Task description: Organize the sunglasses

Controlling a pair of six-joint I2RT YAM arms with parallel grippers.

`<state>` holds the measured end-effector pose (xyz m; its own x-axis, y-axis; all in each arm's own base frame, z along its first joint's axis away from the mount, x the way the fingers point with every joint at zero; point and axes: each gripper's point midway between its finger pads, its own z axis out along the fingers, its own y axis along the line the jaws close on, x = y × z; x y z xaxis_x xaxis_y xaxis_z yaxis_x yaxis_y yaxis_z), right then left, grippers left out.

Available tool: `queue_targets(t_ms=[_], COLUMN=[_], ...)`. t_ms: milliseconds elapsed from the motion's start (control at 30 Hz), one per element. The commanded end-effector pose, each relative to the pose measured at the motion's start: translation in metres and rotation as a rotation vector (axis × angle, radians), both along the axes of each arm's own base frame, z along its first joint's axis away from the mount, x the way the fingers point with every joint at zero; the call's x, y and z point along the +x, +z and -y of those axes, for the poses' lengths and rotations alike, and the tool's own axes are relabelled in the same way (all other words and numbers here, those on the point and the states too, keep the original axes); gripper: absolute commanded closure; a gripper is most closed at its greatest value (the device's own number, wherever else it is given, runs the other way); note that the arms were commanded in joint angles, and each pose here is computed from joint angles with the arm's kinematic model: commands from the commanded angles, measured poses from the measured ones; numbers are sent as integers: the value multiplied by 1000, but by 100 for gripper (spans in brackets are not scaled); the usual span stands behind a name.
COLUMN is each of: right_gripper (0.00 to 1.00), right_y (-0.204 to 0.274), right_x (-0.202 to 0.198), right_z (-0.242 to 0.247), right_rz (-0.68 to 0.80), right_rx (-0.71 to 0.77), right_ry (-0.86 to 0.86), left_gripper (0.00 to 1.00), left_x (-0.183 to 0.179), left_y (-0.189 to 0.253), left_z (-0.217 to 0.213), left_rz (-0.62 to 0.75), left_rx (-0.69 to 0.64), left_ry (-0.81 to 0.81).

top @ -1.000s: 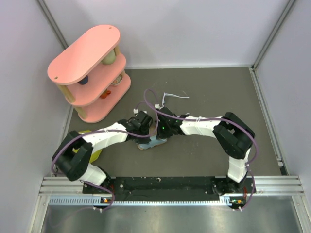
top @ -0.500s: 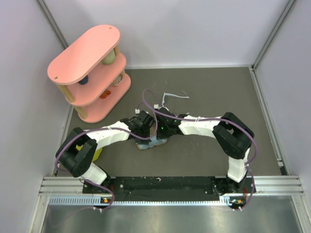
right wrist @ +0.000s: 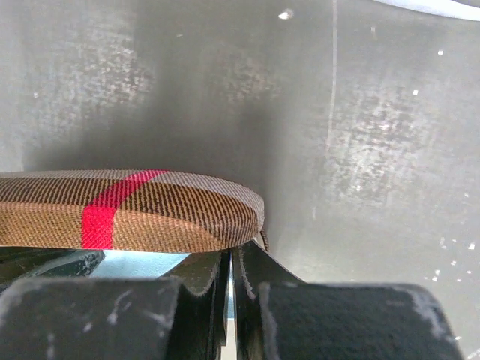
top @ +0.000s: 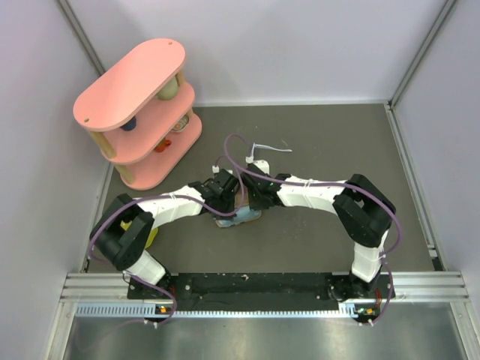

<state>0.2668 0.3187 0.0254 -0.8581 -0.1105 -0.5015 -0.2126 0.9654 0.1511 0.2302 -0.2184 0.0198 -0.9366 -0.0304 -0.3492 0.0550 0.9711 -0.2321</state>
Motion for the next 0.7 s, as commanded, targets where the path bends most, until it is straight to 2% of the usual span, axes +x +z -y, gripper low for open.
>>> queue_targets(t_ms=[0,200,667], right_gripper=[100,100,100], right_y=[-9,14,29], right_x=[-10,-16,-20], right_z=[64,25,5], right_rz=[0,-1,-1], right_rx=[-280,-74,46], right_ry=[-30,99,142], left_gripper=[100,100,100], left_x=[-26,-27,-29], left_y=[-40,-41,-42], left_z=[-39,-39,-41], left_rz=[-113,-116,-128], left_rx=[185,186,189], left_ry=[-20,-12,32])
